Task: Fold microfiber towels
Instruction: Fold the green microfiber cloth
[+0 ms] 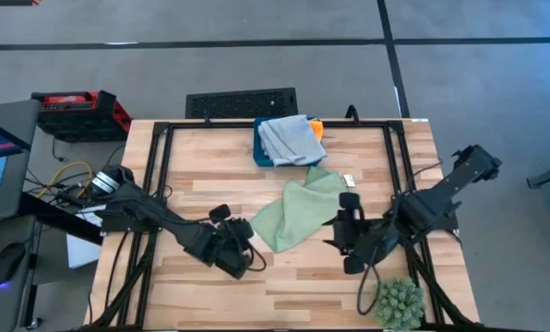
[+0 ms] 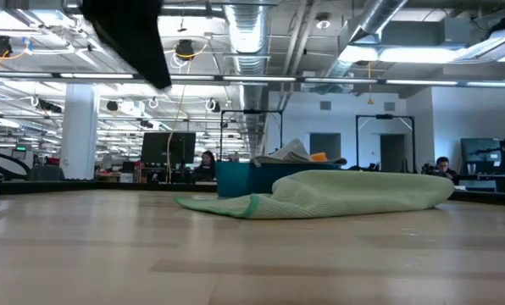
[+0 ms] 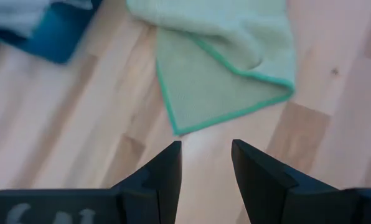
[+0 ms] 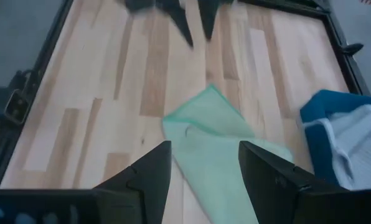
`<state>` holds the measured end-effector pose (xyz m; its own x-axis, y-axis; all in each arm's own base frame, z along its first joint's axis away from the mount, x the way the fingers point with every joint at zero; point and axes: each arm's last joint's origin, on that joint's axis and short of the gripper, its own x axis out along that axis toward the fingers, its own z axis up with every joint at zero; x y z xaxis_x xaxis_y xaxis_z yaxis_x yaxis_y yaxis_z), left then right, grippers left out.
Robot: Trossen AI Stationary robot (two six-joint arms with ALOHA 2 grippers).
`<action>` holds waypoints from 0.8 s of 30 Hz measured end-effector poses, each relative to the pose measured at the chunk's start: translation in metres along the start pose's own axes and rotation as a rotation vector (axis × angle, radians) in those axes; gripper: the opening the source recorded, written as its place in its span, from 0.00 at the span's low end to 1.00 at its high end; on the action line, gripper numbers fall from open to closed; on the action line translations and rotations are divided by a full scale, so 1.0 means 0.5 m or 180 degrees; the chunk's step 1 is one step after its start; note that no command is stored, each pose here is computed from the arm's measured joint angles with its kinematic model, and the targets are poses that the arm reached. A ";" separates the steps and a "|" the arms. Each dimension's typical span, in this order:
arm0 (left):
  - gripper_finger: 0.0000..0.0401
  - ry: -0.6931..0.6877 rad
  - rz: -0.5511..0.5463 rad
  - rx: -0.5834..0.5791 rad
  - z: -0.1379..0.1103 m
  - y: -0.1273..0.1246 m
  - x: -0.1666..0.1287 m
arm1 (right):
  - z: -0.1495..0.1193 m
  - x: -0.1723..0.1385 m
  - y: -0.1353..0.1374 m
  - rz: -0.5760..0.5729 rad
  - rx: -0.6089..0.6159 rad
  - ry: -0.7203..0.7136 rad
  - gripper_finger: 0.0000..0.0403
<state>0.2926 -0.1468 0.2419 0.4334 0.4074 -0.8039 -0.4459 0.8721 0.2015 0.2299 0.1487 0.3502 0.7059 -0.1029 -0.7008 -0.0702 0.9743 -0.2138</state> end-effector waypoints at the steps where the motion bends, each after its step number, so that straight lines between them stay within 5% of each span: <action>1: 0.34 0.0021 -0.0015 -0.0089 -0.007 0.001 0.018 | -0.001 0.010 0.001 -0.0001 0.0011 -0.0046 0.52; 10: 0.34 0.0103 -0.0081 0.0407 -0.070 0.029 0.145 | -0.020 0.081 0.005 0.0187 0.0038 -0.0230 0.52; 17: 0.34 0.0067 -0.0030 0.0786 -0.091 0.059 0.197 | -0.021 0.100 0.003 0.0186 0.0168 -0.0406 0.52; 24: 0.34 -0.0235 -0.0355 0.0878 -0.087 0.074 0.238 | -0.033 0.127 -0.001 0.0144 0.0106 -0.0498 0.52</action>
<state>0.2936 -0.0780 0.1292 0.5279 0.3148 -0.7888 -0.1673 0.9491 0.2668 0.2631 0.1383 0.2946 0.8038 -0.0289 -0.5942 -0.0828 0.9837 -0.1598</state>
